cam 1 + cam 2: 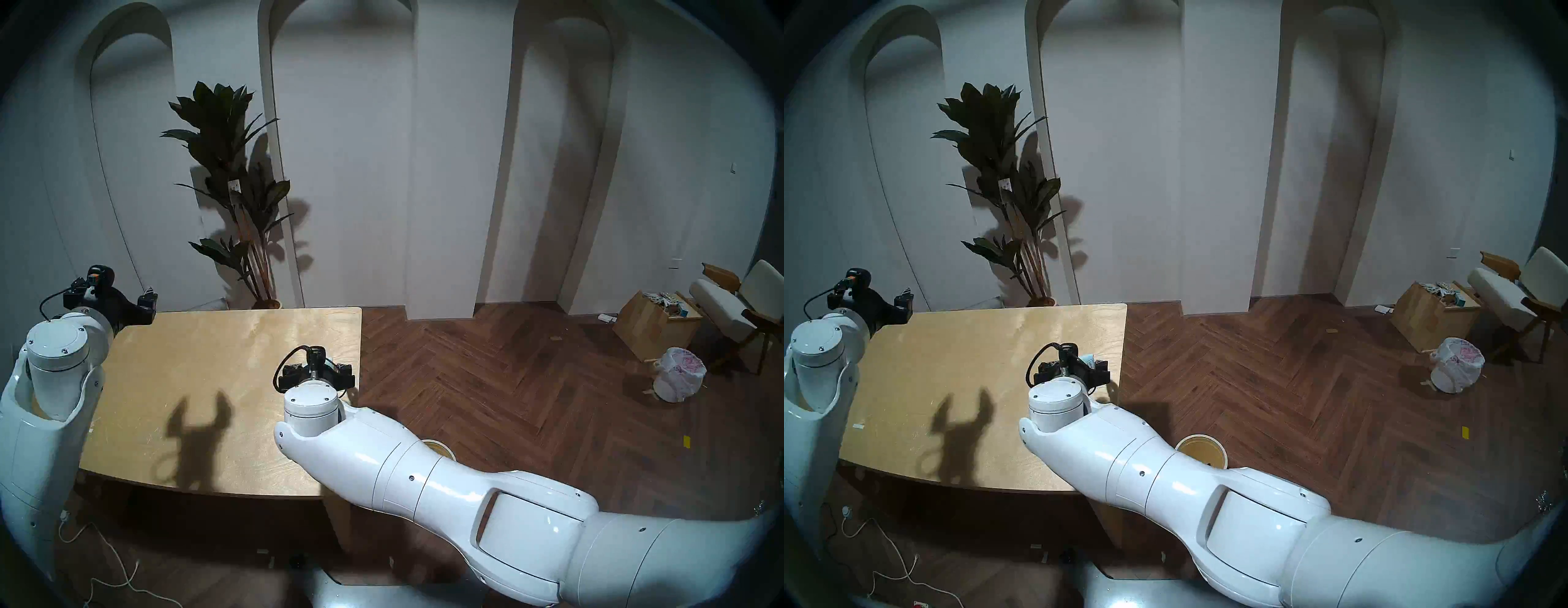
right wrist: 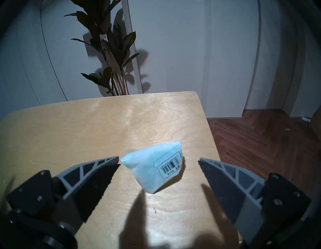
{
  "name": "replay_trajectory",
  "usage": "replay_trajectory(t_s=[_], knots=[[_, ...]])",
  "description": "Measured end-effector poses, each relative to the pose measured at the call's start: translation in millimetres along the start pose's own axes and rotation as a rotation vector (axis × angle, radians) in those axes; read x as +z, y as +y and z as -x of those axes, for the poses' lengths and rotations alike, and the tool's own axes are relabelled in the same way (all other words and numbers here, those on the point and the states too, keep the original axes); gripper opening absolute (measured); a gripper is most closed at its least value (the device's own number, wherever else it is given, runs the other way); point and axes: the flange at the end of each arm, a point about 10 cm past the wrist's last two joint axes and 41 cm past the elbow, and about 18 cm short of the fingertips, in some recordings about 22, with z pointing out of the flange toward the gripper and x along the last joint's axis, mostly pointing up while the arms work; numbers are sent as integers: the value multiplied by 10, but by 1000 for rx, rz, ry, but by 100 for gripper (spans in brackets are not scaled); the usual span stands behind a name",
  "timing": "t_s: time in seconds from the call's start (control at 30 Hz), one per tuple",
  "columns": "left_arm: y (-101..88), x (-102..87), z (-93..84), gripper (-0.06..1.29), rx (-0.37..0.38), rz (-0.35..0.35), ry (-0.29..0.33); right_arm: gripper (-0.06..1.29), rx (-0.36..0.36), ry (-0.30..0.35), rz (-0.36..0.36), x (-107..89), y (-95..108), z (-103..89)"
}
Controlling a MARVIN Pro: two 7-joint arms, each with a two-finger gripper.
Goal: Put the trash into the trash bin on the ground
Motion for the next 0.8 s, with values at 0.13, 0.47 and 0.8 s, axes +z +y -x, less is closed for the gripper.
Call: replay_trajectory(t_s=[0.13,0.47,0.8], knots=[[0,0,0,123,0,0,0,122,1,1,6,42,10,1],[-1,0,-1,123,0,0,0,122,-8,4,17,170,42,24],[-1,-1,-1,123,0,0,0,122,-17,0,12,280,52,105]])
